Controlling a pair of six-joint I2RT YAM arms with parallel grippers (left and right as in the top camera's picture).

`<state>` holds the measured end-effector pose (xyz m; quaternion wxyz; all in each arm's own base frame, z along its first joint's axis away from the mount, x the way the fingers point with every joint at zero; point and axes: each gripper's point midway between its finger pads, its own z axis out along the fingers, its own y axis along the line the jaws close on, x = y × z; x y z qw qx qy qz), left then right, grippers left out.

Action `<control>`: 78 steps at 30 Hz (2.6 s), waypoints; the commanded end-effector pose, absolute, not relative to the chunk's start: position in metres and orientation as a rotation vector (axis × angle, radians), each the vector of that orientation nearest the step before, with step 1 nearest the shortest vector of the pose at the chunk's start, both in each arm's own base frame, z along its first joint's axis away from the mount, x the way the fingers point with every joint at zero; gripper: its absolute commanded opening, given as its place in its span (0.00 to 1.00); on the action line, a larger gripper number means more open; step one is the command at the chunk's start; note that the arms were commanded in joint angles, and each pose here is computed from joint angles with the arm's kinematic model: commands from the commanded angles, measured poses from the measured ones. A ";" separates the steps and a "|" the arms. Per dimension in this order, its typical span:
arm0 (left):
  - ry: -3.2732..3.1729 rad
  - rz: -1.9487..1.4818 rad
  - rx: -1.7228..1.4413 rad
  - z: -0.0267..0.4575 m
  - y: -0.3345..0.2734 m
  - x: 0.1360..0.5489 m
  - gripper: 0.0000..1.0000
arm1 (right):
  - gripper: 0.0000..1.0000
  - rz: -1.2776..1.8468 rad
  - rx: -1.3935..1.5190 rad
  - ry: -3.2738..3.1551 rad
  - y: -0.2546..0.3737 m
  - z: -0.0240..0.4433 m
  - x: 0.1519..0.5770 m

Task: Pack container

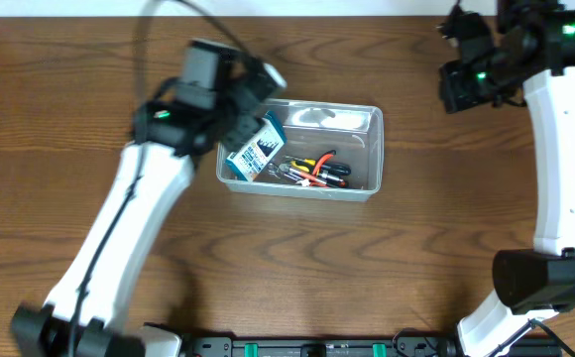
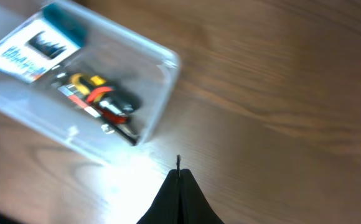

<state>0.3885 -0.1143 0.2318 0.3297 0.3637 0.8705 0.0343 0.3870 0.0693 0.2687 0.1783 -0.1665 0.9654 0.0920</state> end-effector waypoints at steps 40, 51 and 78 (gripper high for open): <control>2.531 0.148 -0.069 0.263 0.043 0.327 0.72 | 0.05 0.008 -0.892 2.889 0.143 0.096 0.449; 2.532 0.148 -0.069 0.263 0.043 0.327 0.72 | 0.08 0.006 -0.893 2.908 0.142 0.086 0.450; 2.532 0.152 -0.058 0.263 0.043 0.327 0.72 | 0.01 0.070 -0.897 2.926 0.145 0.073 0.451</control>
